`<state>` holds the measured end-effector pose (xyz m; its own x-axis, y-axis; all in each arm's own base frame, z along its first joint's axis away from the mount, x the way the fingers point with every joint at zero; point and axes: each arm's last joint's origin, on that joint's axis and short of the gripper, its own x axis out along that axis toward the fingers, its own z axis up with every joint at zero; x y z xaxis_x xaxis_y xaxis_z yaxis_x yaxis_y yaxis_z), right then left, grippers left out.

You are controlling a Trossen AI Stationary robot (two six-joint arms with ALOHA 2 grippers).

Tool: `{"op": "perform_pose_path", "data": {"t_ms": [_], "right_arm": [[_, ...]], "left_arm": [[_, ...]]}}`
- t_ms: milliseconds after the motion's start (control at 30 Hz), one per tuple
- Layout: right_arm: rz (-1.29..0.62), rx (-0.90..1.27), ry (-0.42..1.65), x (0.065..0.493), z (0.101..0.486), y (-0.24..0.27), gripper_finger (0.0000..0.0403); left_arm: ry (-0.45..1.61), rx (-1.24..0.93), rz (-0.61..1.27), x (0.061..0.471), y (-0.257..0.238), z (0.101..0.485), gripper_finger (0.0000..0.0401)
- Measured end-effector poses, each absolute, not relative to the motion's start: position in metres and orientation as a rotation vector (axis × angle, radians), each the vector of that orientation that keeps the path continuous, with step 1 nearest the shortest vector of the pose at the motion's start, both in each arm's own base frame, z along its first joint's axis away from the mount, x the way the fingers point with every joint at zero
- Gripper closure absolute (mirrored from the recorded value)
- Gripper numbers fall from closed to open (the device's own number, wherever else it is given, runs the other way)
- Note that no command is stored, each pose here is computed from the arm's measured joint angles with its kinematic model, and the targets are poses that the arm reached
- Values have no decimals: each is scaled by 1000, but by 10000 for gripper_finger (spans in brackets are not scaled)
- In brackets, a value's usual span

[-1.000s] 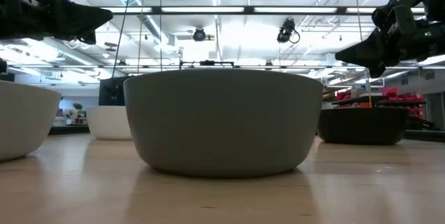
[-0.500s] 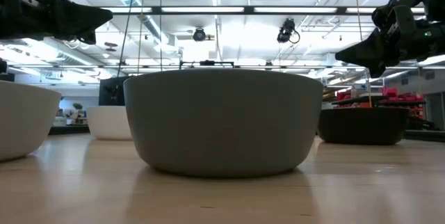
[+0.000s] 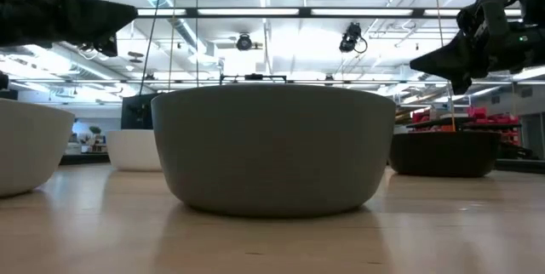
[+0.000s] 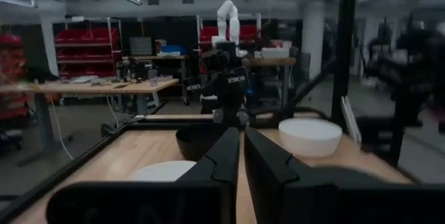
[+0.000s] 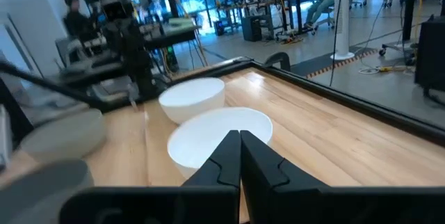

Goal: Nest bowls inside each other
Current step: Stack the black bowl on the top middle white bowl

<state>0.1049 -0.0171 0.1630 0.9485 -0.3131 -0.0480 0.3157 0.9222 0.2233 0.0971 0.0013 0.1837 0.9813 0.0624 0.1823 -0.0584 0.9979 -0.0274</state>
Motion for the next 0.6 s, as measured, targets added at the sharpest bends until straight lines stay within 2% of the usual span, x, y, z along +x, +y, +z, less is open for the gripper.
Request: {"op": "perform_pose_path", "data": {"t_ms": [167,333,467,600], "right_arm": [[-314,278,-59,105,169,-17,393],[-313,243,-68,104,182,-17,393],[-327,263,-15,101,201,-17,393],[-422,320,108,96,222,-18,393]], "left_arm": [[-203,-166,184,97,5,184,380],[-188,-173,307,95,9,184,374],[-139,-169,416,92,12,192,366],[-85,-166,472,87,13,200,362]]}}
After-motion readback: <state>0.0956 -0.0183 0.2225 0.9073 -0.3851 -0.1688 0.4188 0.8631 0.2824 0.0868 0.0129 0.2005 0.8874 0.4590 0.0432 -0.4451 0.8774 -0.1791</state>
